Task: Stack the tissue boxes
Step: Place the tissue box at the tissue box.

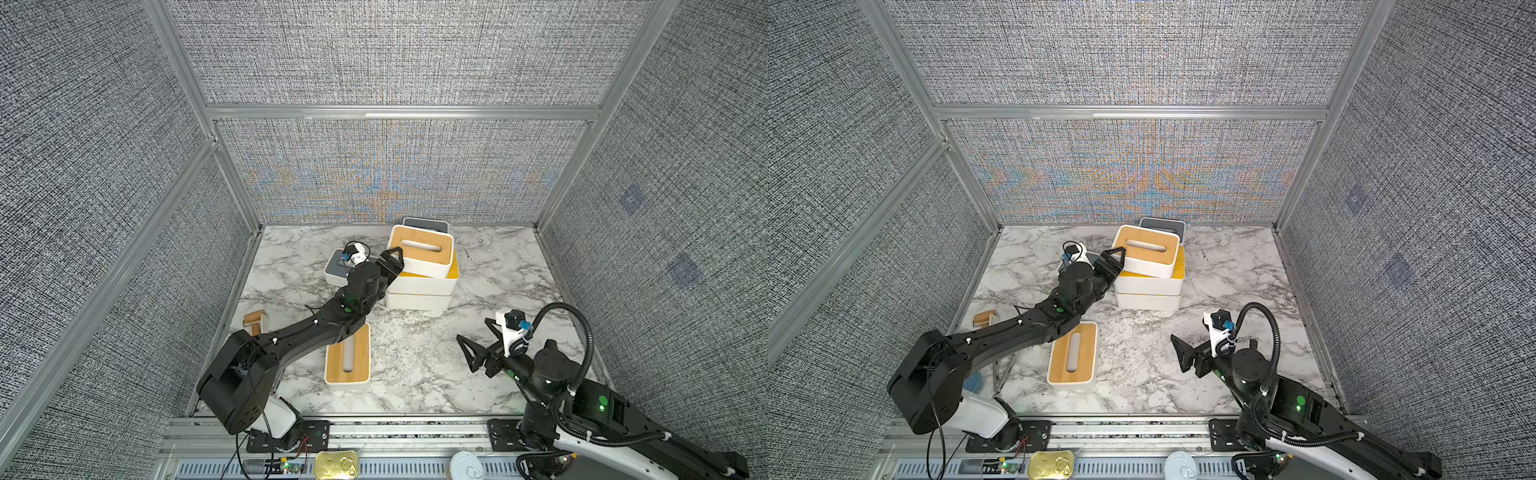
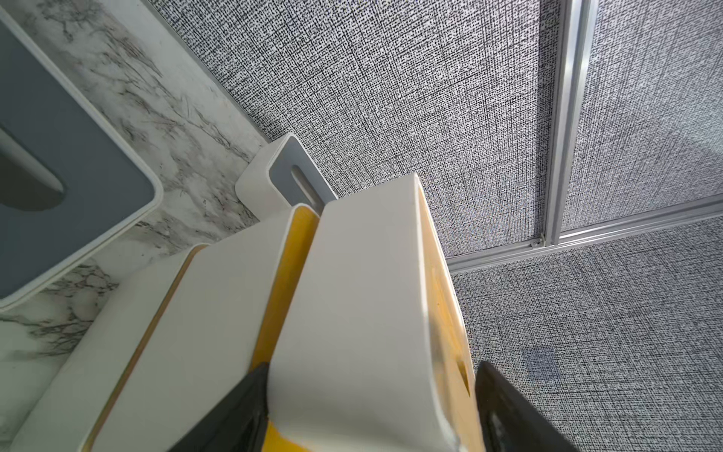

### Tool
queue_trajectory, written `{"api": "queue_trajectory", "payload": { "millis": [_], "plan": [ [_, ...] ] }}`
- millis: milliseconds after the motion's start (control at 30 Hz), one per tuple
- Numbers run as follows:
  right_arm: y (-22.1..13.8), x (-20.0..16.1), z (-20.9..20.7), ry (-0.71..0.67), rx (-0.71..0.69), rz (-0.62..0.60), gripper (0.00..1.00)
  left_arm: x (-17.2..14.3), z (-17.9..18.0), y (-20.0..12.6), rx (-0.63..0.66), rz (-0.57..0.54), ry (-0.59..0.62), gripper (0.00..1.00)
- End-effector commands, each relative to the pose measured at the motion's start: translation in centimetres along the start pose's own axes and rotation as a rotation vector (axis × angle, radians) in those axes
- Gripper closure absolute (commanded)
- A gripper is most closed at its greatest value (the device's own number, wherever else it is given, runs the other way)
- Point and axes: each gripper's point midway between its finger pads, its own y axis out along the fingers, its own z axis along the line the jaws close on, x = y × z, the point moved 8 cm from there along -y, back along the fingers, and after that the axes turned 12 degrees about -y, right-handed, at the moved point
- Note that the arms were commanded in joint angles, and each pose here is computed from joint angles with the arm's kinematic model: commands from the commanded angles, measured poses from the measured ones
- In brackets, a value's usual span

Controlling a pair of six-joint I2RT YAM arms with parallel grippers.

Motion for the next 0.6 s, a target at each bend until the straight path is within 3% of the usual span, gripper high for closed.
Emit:
{"api": "queue_trajectory", "payload": {
  "millis": [0, 200, 333, 400, 567],
  "plan": [
    [0.0, 0.1, 0.0, 0.007, -0.003, -0.005, 0.01, 0.2, -0.3, -0.2, 0.009, -0.023, 0.038, 0.17],
    [0.0, 0.1, -0.1, 0.007, -0.005, -0.004, 0.01, 0.4, -0.1, -0.7, 0.042, -0.04, 0.068, 0.14],
    [0.1, 0.1, -0.1, 0.005, -0.013, -0.002, 0.01, 0.7, -0.3, -1.2, 0.055, -0.048, 0.099, 0.02],
    [0.2, 0.0, -0.1, 0.003, -0.019, 0.004, 0.01, 0.8, -0.5, -1.5, 0.056, -0.054, 0.116, 0.01],
    [0.4, 0.5, -0.6, 0.062, -0.098, 0.007, 0.01, 2.0, -2.2, -3.5, 0.031, -0.09, 0.27, 0.01]
  ]
}}
